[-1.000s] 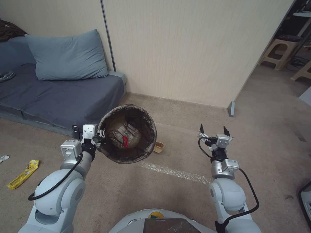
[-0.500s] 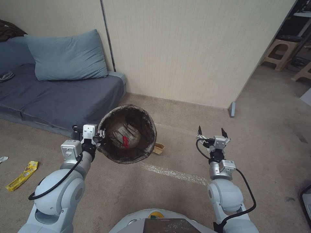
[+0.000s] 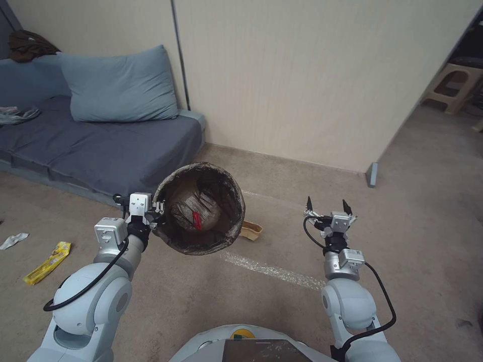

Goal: Pick up the trash bin, then pick up the garbage from the floor and place it into the trash bin.

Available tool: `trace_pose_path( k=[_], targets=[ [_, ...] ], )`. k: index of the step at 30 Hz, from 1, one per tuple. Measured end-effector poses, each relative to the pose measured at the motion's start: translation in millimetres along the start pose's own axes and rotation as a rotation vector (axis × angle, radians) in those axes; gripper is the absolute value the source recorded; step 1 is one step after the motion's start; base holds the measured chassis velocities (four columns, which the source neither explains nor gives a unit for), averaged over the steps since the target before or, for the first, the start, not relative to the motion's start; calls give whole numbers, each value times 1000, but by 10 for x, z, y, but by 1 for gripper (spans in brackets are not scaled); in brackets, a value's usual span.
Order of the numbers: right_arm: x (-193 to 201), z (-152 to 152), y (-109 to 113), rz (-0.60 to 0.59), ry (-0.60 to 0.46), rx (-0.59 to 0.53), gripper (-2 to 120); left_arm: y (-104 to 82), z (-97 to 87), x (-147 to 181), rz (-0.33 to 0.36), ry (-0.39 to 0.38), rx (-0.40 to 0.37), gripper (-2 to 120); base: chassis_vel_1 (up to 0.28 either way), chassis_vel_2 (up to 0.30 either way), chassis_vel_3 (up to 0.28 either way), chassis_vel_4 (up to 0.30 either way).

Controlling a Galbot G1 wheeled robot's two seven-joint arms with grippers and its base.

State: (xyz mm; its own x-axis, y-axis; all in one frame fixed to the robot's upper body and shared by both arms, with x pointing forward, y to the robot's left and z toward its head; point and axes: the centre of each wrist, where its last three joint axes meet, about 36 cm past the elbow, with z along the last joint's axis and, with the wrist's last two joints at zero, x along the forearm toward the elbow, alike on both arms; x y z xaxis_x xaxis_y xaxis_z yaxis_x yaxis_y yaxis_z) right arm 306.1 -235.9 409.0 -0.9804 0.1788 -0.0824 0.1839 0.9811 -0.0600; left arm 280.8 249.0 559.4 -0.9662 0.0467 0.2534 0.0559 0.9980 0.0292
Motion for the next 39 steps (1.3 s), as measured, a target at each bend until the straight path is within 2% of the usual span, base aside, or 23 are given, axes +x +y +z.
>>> trace_pose_path(
  k=[19,36,39],
  targets=[
    [-21,58,6,8,4,4,100,4,2,-6,-1,0,6,0,59,56,48,49],
    [-11,74,11,18,7,13,100,11,18,-14,-16,7,5,0,0,0,0,0],
    [-8,38,-3,16,15,59,100,13,18,-13,-16,7,6,0,0,0,0,0]
  ],
)
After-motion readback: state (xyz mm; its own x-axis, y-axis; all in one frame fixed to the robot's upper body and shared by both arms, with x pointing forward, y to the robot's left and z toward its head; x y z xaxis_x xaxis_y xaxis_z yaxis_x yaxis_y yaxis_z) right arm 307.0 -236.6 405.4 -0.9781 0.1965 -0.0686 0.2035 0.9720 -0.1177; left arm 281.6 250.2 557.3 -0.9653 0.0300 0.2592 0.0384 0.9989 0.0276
